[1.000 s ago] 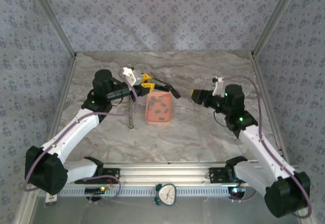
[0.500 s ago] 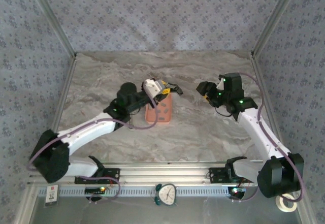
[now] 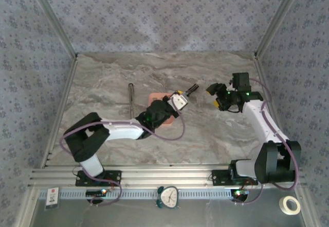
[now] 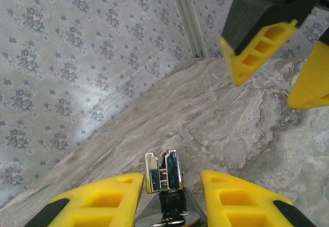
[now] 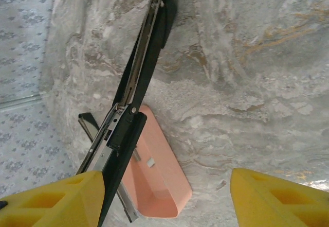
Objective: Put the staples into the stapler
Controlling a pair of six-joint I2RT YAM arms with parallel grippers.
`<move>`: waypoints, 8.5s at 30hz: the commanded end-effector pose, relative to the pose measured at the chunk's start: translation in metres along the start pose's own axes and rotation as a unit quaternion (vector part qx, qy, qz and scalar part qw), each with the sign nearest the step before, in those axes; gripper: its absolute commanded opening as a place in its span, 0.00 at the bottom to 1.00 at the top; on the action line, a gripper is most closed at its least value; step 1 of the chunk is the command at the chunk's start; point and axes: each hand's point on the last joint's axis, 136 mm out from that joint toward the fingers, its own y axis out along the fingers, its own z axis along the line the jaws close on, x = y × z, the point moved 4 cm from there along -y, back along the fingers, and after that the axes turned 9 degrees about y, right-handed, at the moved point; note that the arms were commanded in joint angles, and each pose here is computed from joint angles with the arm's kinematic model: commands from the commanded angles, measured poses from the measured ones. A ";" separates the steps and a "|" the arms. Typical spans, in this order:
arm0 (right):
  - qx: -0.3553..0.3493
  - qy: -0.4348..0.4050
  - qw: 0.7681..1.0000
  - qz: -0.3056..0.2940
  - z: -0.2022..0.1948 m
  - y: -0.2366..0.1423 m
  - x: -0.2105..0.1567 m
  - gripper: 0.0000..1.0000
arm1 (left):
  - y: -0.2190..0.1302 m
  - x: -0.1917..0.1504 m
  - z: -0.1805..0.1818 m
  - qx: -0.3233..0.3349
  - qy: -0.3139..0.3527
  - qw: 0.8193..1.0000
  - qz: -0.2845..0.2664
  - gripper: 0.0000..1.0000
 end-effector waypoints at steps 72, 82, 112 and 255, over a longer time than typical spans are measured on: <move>-0.223 -0.051 0.970 0.077 -0.044 0.154 0.016 0.28 | 0.000 -0.002 -0.095 0.030 0.037 0.998 -0.030 0.00; -0.223 -0.078 0.970 0.061 -0.030 0.145 0.022 0.16 | -0.006 -0.003 -0.095 0.022 0.033 0.999 -0.026 0.35; -0.278 -0.326 0.897 0.108 0.005 0.161 0.010 0.15 | -0.061 -0.028 0.032 0.102 -0.179 0.972 0.115 0.87; 0.017 -0.906 0.303 0.294 0.025 0.212 -0.178 0.36 | -0.191 -0.181 0.189 0.128 -0.580 0.736 0.326 0.91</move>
